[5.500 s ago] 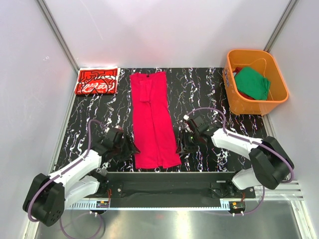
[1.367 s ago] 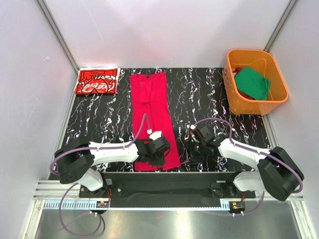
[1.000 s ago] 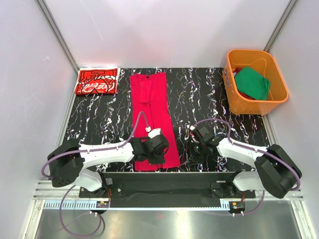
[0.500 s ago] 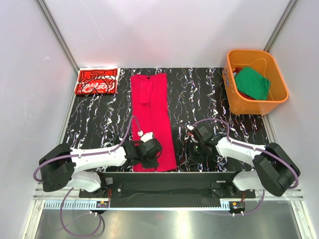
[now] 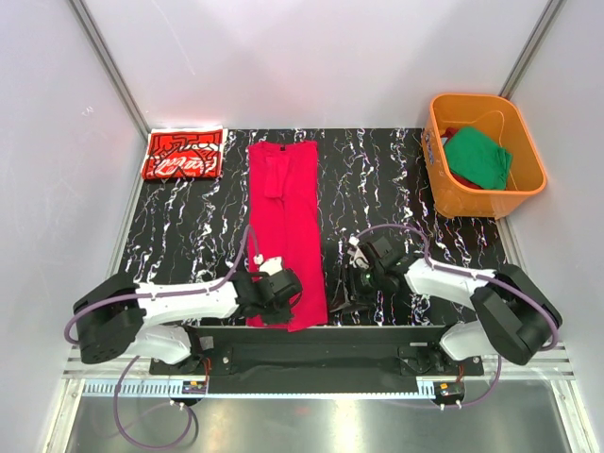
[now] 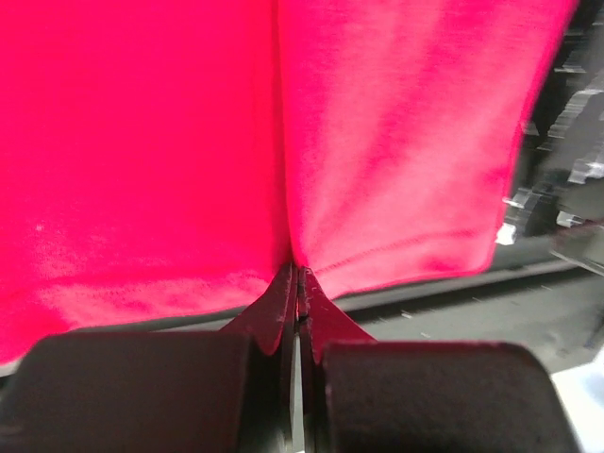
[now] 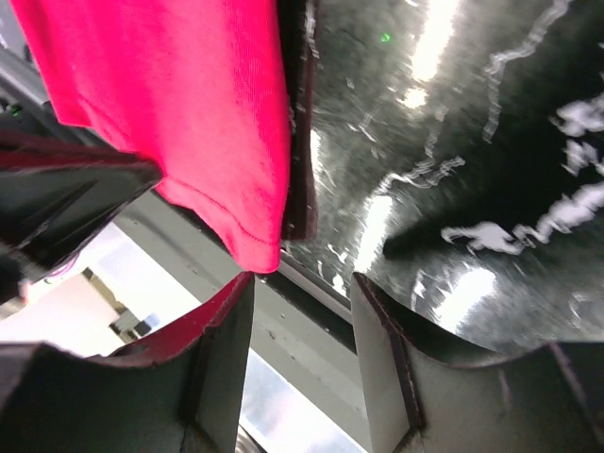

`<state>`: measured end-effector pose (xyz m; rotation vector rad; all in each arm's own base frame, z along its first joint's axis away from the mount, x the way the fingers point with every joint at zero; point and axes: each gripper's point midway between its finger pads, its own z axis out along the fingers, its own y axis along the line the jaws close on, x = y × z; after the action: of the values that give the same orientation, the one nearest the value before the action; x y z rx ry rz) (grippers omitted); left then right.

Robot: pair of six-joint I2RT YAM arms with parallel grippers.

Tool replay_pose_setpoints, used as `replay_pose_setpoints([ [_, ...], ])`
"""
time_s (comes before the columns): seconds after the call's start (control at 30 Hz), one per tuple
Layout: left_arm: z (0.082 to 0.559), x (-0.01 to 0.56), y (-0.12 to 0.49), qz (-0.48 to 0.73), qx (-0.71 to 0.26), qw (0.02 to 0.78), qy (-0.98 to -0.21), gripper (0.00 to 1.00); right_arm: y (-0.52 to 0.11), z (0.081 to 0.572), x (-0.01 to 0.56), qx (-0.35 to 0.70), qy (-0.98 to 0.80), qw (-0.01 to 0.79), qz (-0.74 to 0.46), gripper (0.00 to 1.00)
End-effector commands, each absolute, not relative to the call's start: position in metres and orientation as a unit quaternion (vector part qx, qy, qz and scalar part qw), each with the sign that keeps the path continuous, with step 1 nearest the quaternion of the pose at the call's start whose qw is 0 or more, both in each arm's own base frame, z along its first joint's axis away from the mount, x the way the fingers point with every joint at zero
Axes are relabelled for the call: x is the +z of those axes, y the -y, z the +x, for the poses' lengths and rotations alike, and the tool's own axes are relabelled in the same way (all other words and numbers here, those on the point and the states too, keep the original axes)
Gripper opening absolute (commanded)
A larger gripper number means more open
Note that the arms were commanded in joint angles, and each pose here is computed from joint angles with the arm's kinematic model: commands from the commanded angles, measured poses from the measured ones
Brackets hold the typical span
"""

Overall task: Fold and stack the t-shirts
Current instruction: Fold the tshirt

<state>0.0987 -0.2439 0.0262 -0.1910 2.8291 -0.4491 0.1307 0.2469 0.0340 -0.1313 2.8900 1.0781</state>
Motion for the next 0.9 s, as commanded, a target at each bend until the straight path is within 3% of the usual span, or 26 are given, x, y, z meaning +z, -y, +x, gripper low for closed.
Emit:
replay_pose_setpoints([
  [0.0, 0.099, 0.008, 0.233, -0.072, -0.123, 0.135, -0.981, 0.0, -0.267, 0.135, 0.048, 0.393, -0.917, 0.026, -0.064, 0.52],
  [0.1, 0.099, 0.003, 0.234, -0.064, -0.114, 0.13, -0.983, 0.0, -0.272, 0.131, 0.043, 0.398, -0.915, 0.013, -0.068, 0.52],
  [0.2, 0.101, 0.005, 0.233, -0.064, -0.104, 0.134, -0.983, 0.06, -0.28, 0.124, 0.039, 0.403, -0.912, -0.001, -0.073, 0.52],
  [0.3, 0.104, 0.016, 0.232, -0.064, -0.105, 0.142, -0.982, 0.24, -0.285, 0.119, 0.034, 0.401, -0.913, -0.01, -0.073, 0.52],
  [0.37, 0.107, 0.035, 0.236, -0.064, -0.127, 0.158, -0.977, 0.41, -0.284, 0.119, 0.029, 0.399, -0.915, -0.009, -0.062, 0.52],
  [0.57, 0.112, 0.085, 0.207, -0.089, -0.139, 0.206, -0.964, 0.63, -0.277, 0.117, 0.015, 0.376, -0.925, -0.016, -0.047, 0.51],
  [0.87, 0.092, 0.041, 0.134, -0.127, -0.028, 0.162, -0.978, 0.65, -0.282, 0.117, 0.011, 0.392, -0.919, -0.022, -0.026, 0.44],
])
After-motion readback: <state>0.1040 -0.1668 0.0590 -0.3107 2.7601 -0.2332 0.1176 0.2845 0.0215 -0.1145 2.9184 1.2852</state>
